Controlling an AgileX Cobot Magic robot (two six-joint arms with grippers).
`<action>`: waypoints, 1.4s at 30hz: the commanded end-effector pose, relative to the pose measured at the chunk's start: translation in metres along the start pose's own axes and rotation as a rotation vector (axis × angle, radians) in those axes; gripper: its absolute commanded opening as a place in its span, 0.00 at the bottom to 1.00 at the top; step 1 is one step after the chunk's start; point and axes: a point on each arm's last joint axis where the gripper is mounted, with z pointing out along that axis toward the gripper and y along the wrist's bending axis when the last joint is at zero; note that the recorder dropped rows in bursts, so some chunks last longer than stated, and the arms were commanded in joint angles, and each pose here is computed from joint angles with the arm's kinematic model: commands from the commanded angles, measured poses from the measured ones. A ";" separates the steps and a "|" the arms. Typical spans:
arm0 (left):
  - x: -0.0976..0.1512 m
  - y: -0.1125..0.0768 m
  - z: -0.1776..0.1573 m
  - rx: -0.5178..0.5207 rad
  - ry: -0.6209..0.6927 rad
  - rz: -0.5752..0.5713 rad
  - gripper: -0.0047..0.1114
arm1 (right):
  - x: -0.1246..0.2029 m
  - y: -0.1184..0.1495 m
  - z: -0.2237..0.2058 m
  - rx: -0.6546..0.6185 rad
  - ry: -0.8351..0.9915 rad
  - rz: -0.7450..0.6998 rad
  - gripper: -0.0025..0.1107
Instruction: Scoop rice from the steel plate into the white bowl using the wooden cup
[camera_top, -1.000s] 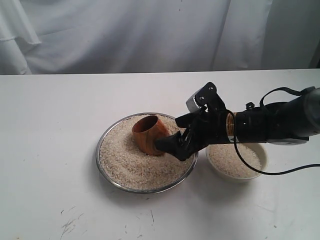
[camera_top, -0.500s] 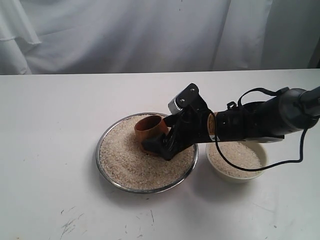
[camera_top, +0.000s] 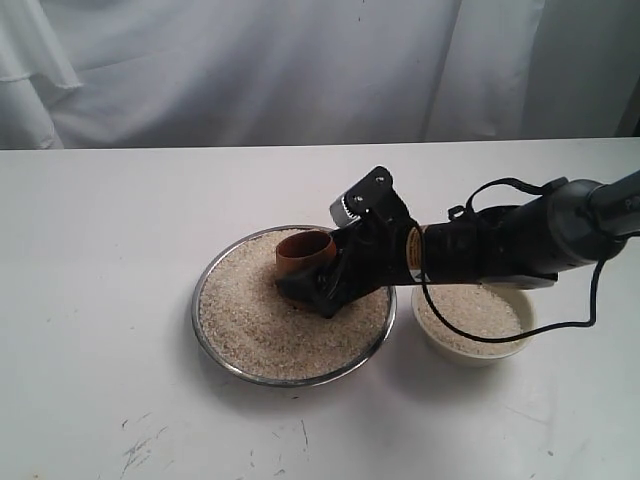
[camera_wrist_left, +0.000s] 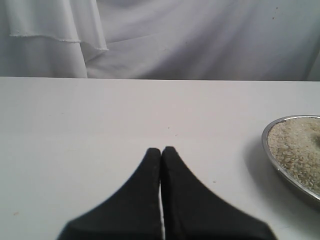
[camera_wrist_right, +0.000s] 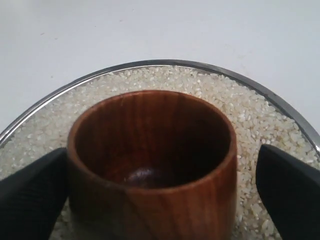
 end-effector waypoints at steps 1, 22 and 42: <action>0.001 0.000 0.000 0.002 -0.007 -0.004 0.04 | 0.002 0.003 0.007 0.012 -0.007 0.021 0.82; 0.001 0.000 0.000 0.002 -0.007 -0.004 0.04 | 0.007 -0.006 0.013 0.079 -0.075 0.103 0.82; 0.001 0.000 0.000 0.002 -0.007 -0.004 0.04 | 0.023 -0.005 0.024 0.072 -0.072 0.166 0.76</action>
